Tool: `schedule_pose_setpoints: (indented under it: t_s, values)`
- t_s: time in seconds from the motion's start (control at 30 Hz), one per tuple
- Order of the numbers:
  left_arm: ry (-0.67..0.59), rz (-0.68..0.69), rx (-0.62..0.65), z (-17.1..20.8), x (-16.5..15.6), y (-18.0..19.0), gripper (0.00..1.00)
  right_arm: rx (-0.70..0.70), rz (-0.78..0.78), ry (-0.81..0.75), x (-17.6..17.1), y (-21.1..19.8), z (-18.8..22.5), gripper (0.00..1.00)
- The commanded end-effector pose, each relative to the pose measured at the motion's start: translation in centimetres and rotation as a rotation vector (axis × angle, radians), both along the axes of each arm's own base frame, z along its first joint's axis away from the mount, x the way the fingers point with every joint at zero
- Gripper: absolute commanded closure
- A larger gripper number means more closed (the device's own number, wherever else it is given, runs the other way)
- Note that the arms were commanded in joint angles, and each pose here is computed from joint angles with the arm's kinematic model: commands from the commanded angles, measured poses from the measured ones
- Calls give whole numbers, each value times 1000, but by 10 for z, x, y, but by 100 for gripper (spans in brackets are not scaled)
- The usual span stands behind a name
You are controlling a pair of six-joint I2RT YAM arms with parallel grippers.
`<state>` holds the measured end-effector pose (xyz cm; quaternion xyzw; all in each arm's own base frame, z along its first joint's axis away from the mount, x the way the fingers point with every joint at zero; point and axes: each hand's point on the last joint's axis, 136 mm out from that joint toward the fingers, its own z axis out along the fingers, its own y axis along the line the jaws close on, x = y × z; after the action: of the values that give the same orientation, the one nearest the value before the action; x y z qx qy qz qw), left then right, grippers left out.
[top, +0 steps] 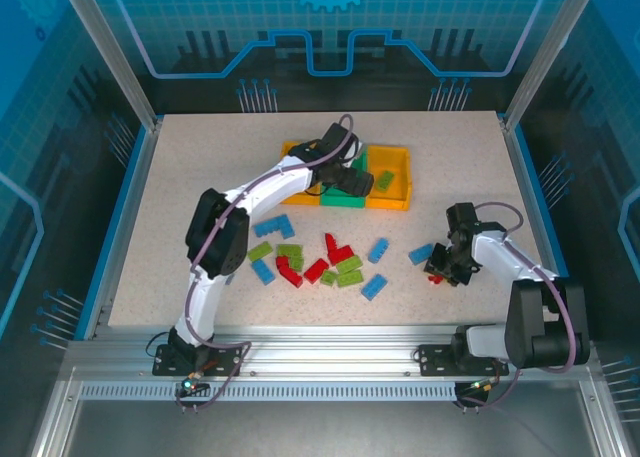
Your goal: Sort the legos into containers by color
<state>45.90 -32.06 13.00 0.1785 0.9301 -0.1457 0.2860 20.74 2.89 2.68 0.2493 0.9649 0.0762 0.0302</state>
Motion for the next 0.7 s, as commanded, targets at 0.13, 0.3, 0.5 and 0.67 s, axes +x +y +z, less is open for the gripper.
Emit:
schedule_pose_setpoints:
  t_s: [0.13,0.3,0.5,0.67]
  values:
    - [-94,84,-133,60,-22,20,1,35,67,-177,23,16,58,74]
    - [-77,248,-260,55,-42,61,1,225,243,-413,73,73,117,73]
    - [-34,416,-357,26,-71,116,1,386,429,-561,130,145,160,71]
    - [80,475,-197,0,-106,147,1,461,466,-562,175,184,167,72]
